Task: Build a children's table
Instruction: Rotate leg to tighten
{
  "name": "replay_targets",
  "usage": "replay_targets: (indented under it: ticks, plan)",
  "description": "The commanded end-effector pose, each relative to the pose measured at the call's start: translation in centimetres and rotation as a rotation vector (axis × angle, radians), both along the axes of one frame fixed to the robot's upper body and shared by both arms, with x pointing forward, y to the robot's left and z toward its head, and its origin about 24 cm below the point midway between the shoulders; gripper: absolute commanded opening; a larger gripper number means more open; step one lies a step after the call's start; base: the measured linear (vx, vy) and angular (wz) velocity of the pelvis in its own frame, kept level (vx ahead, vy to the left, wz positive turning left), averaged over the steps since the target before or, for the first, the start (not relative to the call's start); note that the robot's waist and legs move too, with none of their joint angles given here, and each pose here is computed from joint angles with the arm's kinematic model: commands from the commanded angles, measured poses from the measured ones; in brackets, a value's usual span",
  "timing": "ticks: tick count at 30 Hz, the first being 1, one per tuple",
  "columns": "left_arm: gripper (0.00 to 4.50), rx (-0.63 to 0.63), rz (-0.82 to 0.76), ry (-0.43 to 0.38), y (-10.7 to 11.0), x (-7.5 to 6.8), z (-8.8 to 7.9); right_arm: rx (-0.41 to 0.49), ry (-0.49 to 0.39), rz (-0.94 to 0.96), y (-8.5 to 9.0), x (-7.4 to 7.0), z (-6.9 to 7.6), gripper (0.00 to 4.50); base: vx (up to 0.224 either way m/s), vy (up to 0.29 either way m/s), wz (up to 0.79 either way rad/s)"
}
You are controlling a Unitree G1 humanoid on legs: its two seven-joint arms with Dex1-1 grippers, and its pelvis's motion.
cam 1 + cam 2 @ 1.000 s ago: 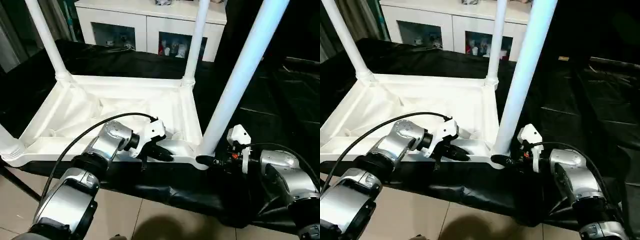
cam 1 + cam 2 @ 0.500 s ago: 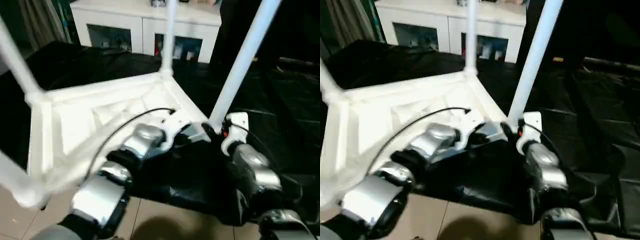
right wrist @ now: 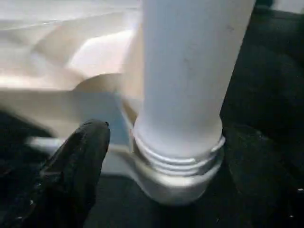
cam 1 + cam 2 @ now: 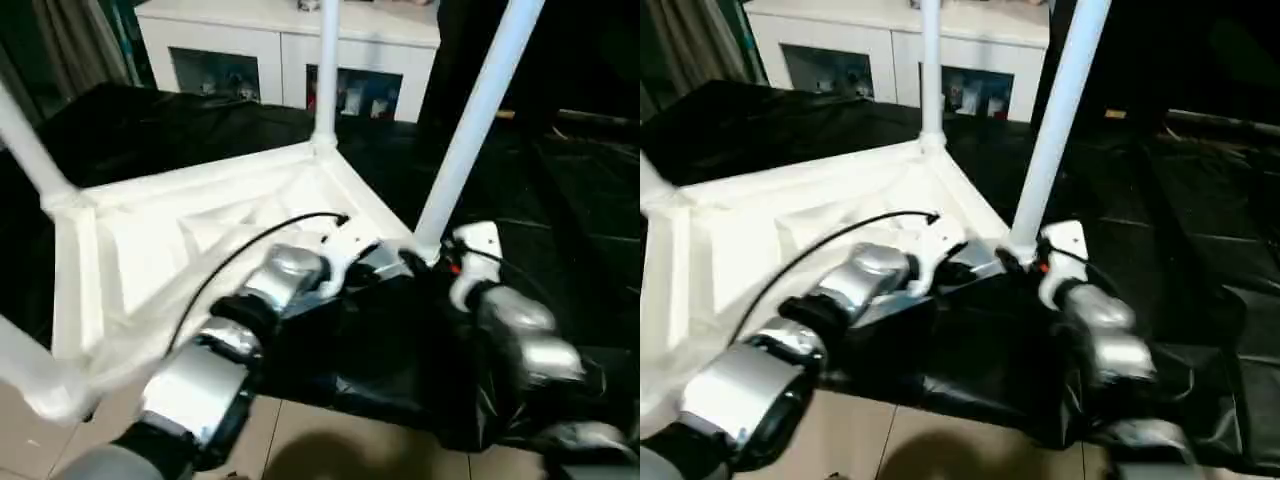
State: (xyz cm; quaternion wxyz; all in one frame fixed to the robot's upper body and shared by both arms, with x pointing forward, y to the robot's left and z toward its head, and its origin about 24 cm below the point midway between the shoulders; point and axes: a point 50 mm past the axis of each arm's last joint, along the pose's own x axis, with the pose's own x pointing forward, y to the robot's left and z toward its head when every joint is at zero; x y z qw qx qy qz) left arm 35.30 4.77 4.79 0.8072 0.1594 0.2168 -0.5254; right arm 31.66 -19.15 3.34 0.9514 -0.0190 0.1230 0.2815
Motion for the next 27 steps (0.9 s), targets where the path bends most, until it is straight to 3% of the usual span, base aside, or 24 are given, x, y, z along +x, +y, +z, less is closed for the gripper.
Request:
replay_targets:
  ticks: [1,4,10,17,18,20,27]
  plan:
    - [0.00,-0.028,-0.152,0.029,0.4,-1.1,-0.5,-0.024,-0.001,0.209,0.7,-1.1,0.5,4.17,0.000,0.000,0.00]
    - [0.00,-0.044,-0.285,0.070,1.7,-1.7,-0.3,-0.039,0.022,0.311,-0.5,-2.4,0.9,4.17,0.000,0.000,0.00]
    - [0.00,-0.069,-0.454,0.153,3.7,-2.6,0.4,-0.050,0.095,0.484,-1.0,-4.3,1.2,4.17,0.000,0.000,0.00]
    - [0.00,-0.062,-0.485,0.168,4.7,-2.9,0.3,-0.059,0.135,0.563,-0.6,-5.0,1.2,4.17,0.000,0.000,0.00]
    - [0.00,-0.062,-0.484,0.169,4.7,-3.0,0.3,-0.059,0.136,0.565,-0.5,-5.0,1.2,3.83,0.000,0.000,0.00]
    - [0.00,-0.063,-0.478,0.172,4.8,-3.0,0.3,-0.050,0.132,0.565,-0.2,-4.9,1.3,3.80,0.000,0.000,0.00]
    - [0.00,-0.068,-0.459,0.177,4.9,-3.0,0.1,-0.042,0.148,0.591,0.5,-4.7,1.1,3.08,0.000,0.000,0.00]
